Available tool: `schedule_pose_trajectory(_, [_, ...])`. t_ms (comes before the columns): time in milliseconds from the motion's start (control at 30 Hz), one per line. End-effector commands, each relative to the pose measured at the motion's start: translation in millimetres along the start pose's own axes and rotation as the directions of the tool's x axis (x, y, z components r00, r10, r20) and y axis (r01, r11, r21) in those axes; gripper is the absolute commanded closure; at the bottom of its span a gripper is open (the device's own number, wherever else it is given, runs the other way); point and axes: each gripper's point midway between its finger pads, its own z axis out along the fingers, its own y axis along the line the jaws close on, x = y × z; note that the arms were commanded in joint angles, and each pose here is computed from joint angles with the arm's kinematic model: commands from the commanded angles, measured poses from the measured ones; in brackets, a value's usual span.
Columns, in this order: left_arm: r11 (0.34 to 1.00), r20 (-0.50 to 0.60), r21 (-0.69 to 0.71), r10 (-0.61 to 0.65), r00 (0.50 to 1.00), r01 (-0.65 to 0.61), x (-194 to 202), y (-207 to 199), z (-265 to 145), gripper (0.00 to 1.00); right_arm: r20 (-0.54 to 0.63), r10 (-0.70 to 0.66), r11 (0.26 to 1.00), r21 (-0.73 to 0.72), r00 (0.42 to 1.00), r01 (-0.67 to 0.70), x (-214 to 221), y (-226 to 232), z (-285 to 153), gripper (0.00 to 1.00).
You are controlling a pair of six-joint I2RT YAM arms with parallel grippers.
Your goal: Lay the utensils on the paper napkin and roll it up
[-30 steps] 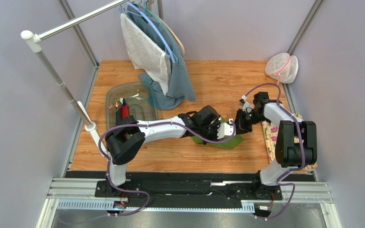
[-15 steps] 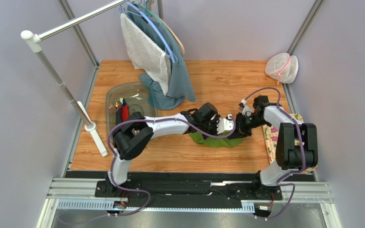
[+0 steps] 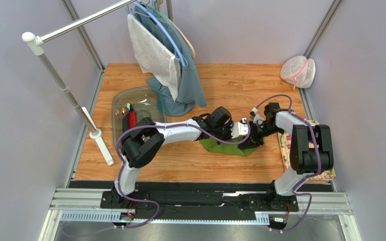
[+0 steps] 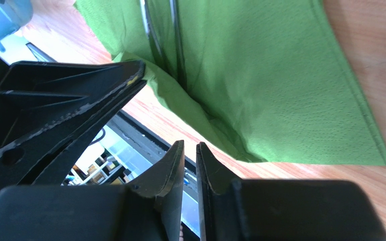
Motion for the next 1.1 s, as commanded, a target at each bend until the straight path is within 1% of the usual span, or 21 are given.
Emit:
schedule_pose_trajectory(0, [1.000, 0.056, -0.016, 0.003, 0.998, -0.002, -21, 10, 3, 0.97, -0.004, -0.025, 0.999, 0.021, 1.000, 0.025, -6, 1, 10, 0.81])
schedule_pose_trajectory(33, [1.000, 0.054, -0.024, -0.005, 0.999, 0.006, -21, 12, 2, 0.94, -0.009, -0.023, 0.999, 0.031, 1.000, 0.024, -6, -2, 11, 0.82])
schedule_pose_trajectory(100, [0.999, 0.054, -0.030, -0.034, 0.998, 0.035, -22, 15, -3, 0.84, -0.018, -0.014, 0.998, 0.057, 1.000, 0.015, -7, -9, 15, 0.82])
schedule_pose_trajectory(133, [0.997, 0.059, -0.032, -0.072, 0.996, 0.074, -22, 18, -8, 0.78, -0.020, -0.011, 0.998, 0.067, 1.000, 0.012, -7, -11, 16, 0.82])
schedule_pose_trajectory(167, [0.995, 0.054, -0.027, -0.098, 0.994, 0.100, -22, 17, -12, 0.66, -0.023, -0.007, 0.997, 0.081, 1.000, 0.008, -8, -15, 17, 0.82])
schedule_pose_trajectory(233, [0.983, 0.080, -0.024, -0.178, 0.981, 0.181, -27, 18, -30, 0.58, -0.033, 0.001, 0.996, 0.094, 0.999, 0.002, -8, -19, 19, 0.84])
schedule_pose_trajectory(267, [0.979, 0.088, -0.022, -0.201, 0.976, 0.204, -30, 16, -38, 0.42, -0.034, 0.005, 0.994, 0.108, 0.999, -0.001, -9, -22, 20, 0.84])
schedule_pose_trajectory(333, [0.966, 0.118, -0.010, -0.256, 0.960, 0.259, -38, 6, -59, 0.38, -0.031, 0.006, 0.992, 0.129, 0.999, -0.002, -10, -26, 20, 0.86])
schedule_pose_trajectory(400, [0.953, 0.129, 0.019, -0.302, 0.945, 0.302, -40, -7, -76, 0.38, -0.027, 0.005, 0.990, 0.139, 1.000, -0.002, -12, -27, 19, 0.86])
schedule_pose_trajectory(433, [0.932, 0.124, 0.050, -0.363, 0.923, 0.360, -40, -16, -80, 0.39, -0.025, 0.007, 0.990, 0.144, 1.000, -0.004, -12, -28, 19, 0.86])
schedule_pose_trajectory(500, [0.901, 0.092, 0.103, -0.431, 0.898, 0.421, -33, -34, -85, 0.44, -0.027, 0.009, 0.989, 0.146, 1.000, -0.005, -12, -29, 20, 0.86])
schedule_pose_trajectory(600, [0.818, 0.048, 0.152, -0.567, 0.822, 0.555, -21, -54, -83, 0.59, -0.026, 0.007, 0.989, 0.145, 1.000, -0.003, -14, -29, 21, 0.87])
schedule_pose_trajectory(633, [0.806, 0.054, 0.162, -0.583, 0.811, 0.569, -21, -56, -80, 0.66, -0.026, 0.007, 0.990, 0.144, 1.000, -0.003, -14, -29, 21, 0.87])
schedule_pose_trajectory(667, [0.793, 0.047, 0.170, -0.599, 0.799, 0.585, -20, -58, -78, 0.69, -0.028, 0.005, 0.990, 0.144, 1.000, -0.001, -15, -29, 21, 0.87])
schedule_pose_trajectory(700, [0.758, 0.022, 0.194, -0.638, 0.770, 0.623, -15, -63, -75, 0.73, -0.027, 0.004, 0.990, 0.144, 1.000, 0.000, -16, -29, 21, 0.87])
schedule_pose_trajectory(733, [0.744, 0.028, 0.209, -0.654, 0.756, 0.635, -16, -62, -73, 0.78, -0.026, 0.003, 0.990, 0.143, 1.000, 0.001, -16, -29, 21, 0.87])
schedule_pose_trajectory(767, [0.724, 0.024, 0.222, -0.673, 0.739, 0.653, -16, -62, -71, 0.80, -0.023, -0.003, 0.990, 0.143, 1.000, 0.006, -18, -29, 21, 0.87])
schedule_pose_trajectory(800, [0.683, 0.004, 0.240, -0.711, 0.703, 0.690, -12, -61, -66, 0.82, -0.020, -0.005, 0.990, 0.144, 1.000, 0.008, -19, -29, 21, 0.87])
schedule_pose_trajectory(833, [0.673, 0.012, 0.251, -0.721, 0.692, 0.696, -14, -58, -64, 0.83, -0.014, -0.009, 0.990, 0.143, 1.000, 0.011, -20, -28, 20, 0.88])
schedule_pose_trajectory(967, [0.599, -0.016, 0.239, -0.785, 0.620, 0.765, -1, -47, -48, 0.89, -0.009, -0.014, 0.990, 0.144, 1.000, 0.015, -21, -27, 20, 0.89])
schedule_pose_trajectory(1067, [0.523, -0.045, 0.208, -0.839, 0.542, 0.827, 17, -36, -40, 0.91, -0.003, -0.015, 0.988, 0.152, 1.000, 0.015, -23, -29, 19, 0.89])
